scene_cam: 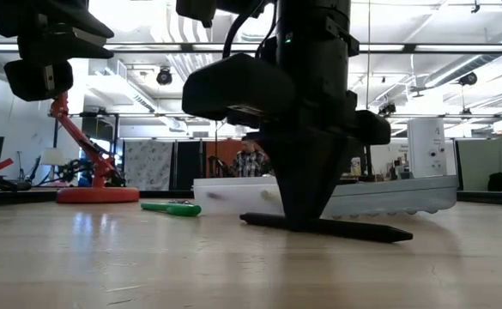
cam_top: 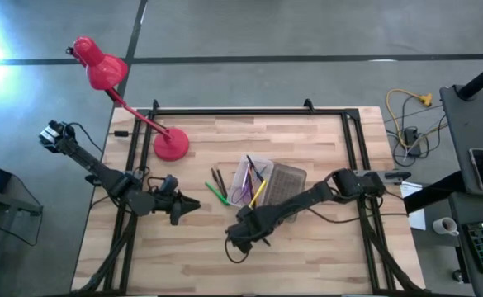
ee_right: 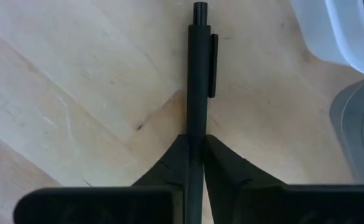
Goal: Pick & place school supplies into a supply box
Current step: Put the bottom black pen into the supply box, then put the green pen into the supply box
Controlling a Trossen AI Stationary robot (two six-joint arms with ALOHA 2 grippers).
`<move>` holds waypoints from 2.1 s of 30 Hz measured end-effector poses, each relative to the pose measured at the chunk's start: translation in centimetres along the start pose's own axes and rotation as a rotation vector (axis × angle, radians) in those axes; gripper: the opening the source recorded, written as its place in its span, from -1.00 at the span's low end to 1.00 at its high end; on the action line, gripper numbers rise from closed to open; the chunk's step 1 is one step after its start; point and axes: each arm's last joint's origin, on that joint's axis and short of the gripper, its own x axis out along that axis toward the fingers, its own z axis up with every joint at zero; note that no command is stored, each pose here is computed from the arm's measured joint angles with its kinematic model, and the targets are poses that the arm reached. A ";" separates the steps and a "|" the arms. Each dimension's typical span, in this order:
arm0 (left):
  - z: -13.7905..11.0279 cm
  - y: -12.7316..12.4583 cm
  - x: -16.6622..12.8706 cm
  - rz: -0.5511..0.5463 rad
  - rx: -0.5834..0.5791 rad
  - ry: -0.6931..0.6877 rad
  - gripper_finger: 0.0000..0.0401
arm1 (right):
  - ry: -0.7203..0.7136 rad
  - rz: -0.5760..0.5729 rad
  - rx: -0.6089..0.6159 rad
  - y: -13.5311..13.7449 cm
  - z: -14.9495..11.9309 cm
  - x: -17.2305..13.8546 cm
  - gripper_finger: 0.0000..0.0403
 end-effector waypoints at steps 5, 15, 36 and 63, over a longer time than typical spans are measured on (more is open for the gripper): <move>0.0 0.0 0.0 0.000 0.000 0.000 -0.61 | 0.013 0.060 -0.028 0.4 0.0 -0.9 -0.91; -0.2 0.2 0.0 0.022 0.017 0.012 -0.61 | -0.324 0.362 0.255 0.3 1.4 -10.4 -0.93; -0.3 0.3 0.3 0.033 0.024 0.017 -0.61 | -0.302 0.076 0.576 -9.4 7.5 -6.6 -0.48; 0.0 2.3 7.8 0.164 0.822 0.383 -0.26 | -0.362 -0.140 -0.126 -7.7 -4.7 -12.8 0.23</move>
